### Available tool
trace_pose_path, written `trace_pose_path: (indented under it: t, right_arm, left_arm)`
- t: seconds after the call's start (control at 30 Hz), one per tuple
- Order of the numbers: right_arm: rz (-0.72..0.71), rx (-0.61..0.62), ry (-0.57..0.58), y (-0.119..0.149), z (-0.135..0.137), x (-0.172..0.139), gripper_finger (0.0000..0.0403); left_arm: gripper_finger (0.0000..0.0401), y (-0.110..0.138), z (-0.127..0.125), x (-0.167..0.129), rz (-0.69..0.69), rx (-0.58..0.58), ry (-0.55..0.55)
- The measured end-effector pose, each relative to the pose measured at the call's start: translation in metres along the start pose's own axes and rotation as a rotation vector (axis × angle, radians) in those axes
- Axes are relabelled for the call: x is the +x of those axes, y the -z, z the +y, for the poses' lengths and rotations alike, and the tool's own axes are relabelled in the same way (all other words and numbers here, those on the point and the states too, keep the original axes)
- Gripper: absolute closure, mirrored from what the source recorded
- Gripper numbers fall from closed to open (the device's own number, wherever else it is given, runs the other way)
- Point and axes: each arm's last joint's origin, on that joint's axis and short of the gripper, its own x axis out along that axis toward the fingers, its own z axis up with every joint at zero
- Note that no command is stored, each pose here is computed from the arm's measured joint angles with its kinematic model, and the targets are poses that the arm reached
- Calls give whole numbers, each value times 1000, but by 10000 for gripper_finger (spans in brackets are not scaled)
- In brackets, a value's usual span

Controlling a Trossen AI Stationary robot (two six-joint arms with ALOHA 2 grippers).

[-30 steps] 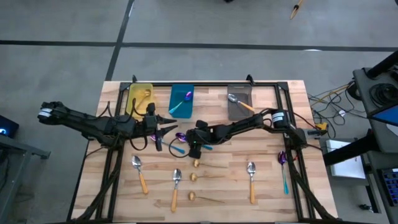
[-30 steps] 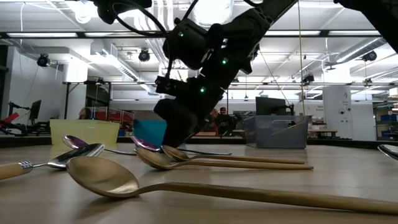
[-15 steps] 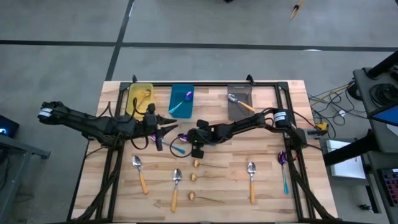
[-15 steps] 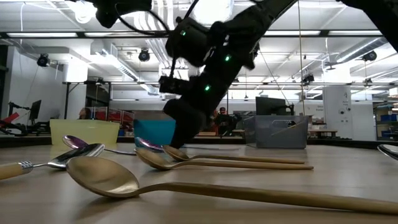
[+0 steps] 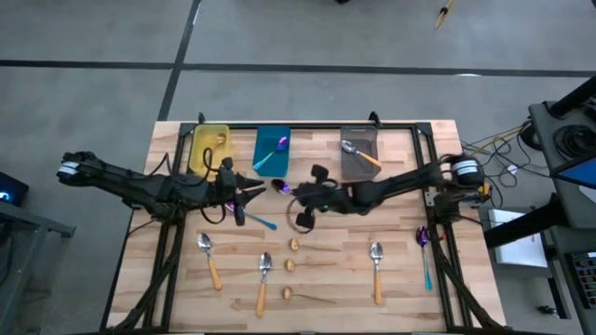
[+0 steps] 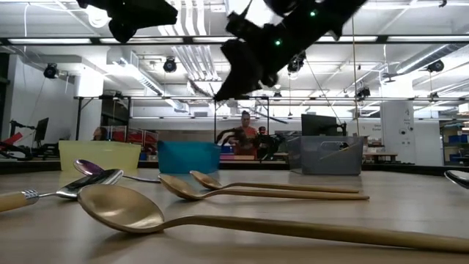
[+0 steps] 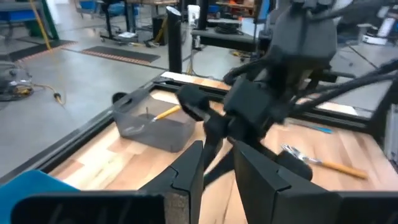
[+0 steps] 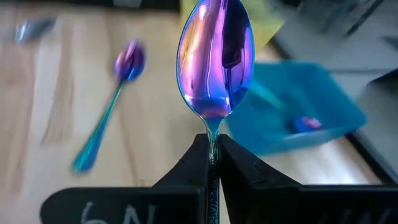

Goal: Sort silverware by color (type)
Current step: Put the blue spoon into the blue bin

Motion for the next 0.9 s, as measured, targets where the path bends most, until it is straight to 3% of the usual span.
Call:
trace_pose_path:
  t: [0.17, 0.33, 0.63, 0.9]
  right_arm:
    - [-285, 73, 35, 4, -9, -17, 390]
    - [-542, 113, 62, 3, -12, -27, 390]
    - [-611, 52, 68, -2, -2, -28, 390]
    - [-630, 0, 72, -11, 6, -32, 390]
  left_arm:
    - [330, 2, 1, 4, -9, -9, -97]
    - [310, 8, -5, 16, -4, -6, -90]
    - [226, 17, -18, 46, -66, -20, -101]
    - [219, 11, -24, 61, -115, -22, -157]
